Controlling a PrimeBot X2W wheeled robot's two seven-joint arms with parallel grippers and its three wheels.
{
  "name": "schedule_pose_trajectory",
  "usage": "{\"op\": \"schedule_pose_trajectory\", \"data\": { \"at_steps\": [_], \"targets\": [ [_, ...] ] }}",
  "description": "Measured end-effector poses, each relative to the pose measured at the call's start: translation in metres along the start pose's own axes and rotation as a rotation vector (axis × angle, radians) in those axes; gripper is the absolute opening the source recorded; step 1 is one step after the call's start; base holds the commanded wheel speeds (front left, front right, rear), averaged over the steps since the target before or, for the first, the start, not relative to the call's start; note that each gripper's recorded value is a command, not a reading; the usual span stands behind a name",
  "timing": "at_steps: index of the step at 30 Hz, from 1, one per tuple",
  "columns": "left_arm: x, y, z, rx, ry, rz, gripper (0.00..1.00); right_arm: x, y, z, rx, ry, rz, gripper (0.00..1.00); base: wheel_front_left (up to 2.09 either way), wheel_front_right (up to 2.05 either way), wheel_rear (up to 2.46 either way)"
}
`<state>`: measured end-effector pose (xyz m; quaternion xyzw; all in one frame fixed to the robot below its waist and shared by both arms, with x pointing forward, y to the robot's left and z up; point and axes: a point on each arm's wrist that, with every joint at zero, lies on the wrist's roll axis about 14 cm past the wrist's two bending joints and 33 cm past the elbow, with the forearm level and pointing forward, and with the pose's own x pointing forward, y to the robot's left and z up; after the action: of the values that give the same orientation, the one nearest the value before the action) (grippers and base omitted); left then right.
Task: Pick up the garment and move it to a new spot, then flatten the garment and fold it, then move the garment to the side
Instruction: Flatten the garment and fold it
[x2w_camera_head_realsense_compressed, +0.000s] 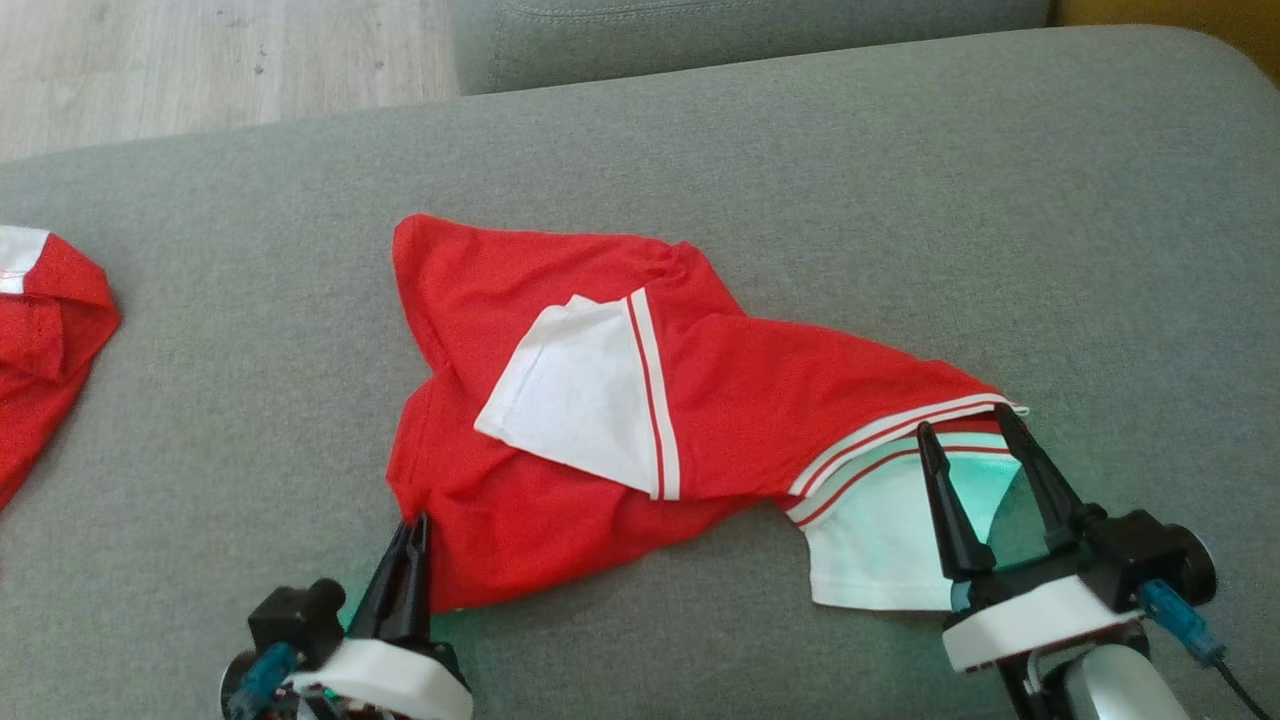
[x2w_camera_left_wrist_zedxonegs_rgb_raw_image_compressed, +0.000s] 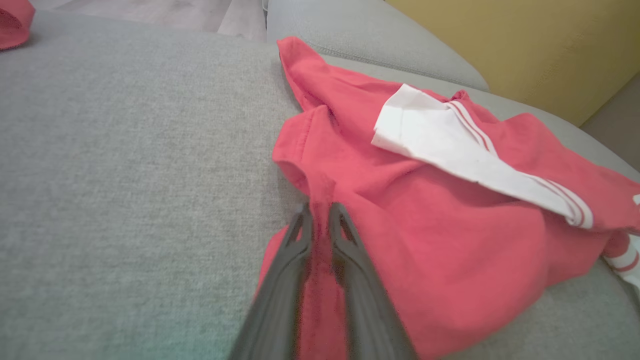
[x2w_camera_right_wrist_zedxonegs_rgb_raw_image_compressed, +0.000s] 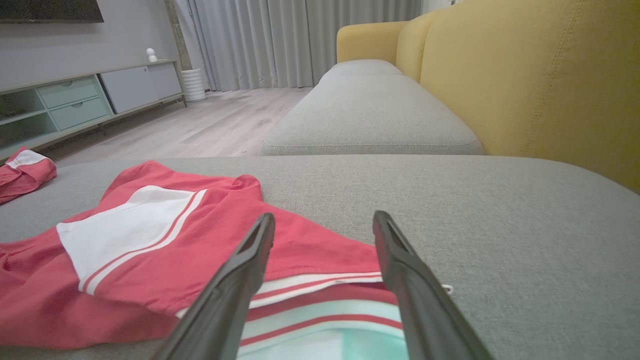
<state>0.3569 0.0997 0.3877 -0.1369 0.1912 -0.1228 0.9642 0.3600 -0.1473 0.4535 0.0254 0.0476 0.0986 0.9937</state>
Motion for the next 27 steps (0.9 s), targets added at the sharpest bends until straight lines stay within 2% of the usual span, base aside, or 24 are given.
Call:
{"op": "schedule_pose_trajectory", "data": {
  "at_steps": [1,8,15,22,27],
  "targets": [
    [0.000,-0.001,0.002,0.001,-0.007,-0.006,0.00,0.000,0.001,0.000,0.000,0.000,0.002,1.00,0.00,0.00,0.00],
    [0.002,-0.011,0.014,-0.015,-0.043,-0.044,0.00,0.002,0.003,0.001,0.009,-0.003,0.009,1.00,0.00,0.00,0.00],
    [0.014,-0.029,0.047,-0.124,-0.104,-0.105,0.00,0.006,0.002,0.000,0.008,-0.001,0.009,1.00,0.00,0.00,0.00],
    [0.070,-0.029,0.092,-0.086,-0.140,-0.122,0.00,0.028,-0.004,0.004,0.007,-0.013,0.007,1.00,0.00,0.00,0.00],
    [0.110,-0.010,0.080,-0.029,-0.039,-0.067,0.00,0.036,-0.015,-0.005,0.019,0.011,-0.027,1.00,0.00,0.00,0.00]
  ]
}}
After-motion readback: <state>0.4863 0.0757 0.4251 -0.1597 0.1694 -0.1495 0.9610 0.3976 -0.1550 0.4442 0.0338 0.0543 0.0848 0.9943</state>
